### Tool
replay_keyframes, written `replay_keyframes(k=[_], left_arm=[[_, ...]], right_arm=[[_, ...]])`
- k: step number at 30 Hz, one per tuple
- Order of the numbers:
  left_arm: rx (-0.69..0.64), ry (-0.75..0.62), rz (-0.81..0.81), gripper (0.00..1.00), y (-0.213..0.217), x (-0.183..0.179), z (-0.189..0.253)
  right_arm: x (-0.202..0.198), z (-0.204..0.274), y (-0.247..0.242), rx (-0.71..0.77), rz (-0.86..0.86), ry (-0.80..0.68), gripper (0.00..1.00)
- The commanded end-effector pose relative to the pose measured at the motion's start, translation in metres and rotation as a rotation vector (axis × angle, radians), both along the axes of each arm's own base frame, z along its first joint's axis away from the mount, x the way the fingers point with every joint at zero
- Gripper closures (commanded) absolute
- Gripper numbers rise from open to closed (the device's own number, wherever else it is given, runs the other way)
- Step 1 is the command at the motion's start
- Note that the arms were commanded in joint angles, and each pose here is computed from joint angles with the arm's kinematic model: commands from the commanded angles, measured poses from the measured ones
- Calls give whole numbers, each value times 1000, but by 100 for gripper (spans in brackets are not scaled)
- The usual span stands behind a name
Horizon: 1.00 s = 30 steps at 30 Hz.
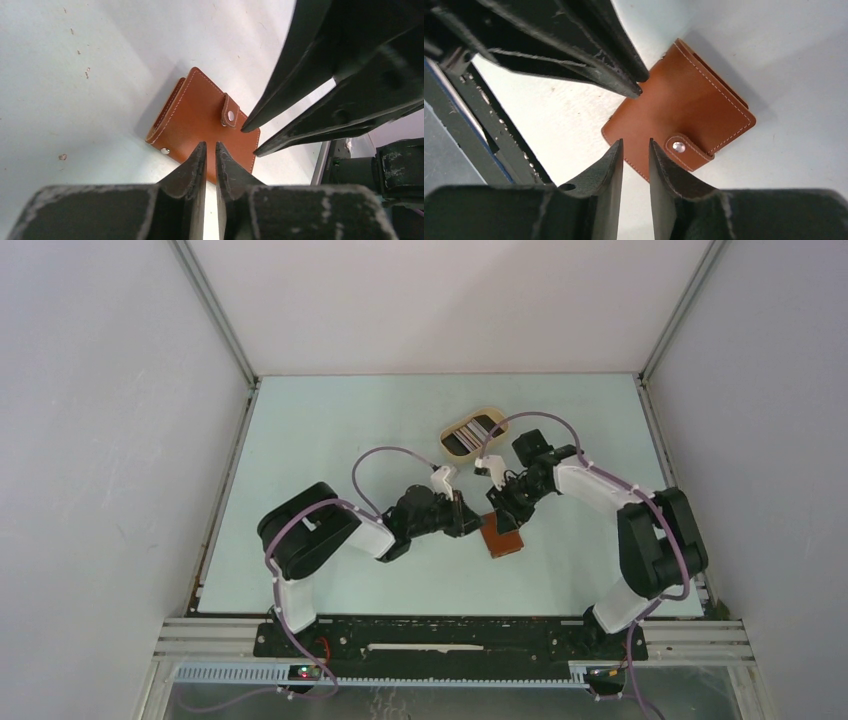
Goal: Put the credit cards into the card holder
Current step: Close the card holder at the center of the board.
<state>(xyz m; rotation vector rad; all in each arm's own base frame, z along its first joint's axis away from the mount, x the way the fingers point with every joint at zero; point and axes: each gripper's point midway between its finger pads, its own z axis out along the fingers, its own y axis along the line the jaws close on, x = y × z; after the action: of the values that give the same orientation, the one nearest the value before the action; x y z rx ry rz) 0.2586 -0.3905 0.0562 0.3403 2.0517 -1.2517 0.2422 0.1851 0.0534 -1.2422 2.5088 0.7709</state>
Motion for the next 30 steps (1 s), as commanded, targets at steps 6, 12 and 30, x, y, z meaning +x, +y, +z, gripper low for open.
replay_keyframes(k=[6, 12, 30], left_arm=[[-114, -172, 9, 76, 10, 0, 52], [-120, -182, 15, 75, 11, 0, 53], [-69, -107, 0, 85, -2, 5, 33]], right_arm=[[-4, 40, -3, 79, 124, -155, 68], [14, 24, -16, 4, 28, -157, 69], [23, -8, -14, -208, 34, -237, 52]])
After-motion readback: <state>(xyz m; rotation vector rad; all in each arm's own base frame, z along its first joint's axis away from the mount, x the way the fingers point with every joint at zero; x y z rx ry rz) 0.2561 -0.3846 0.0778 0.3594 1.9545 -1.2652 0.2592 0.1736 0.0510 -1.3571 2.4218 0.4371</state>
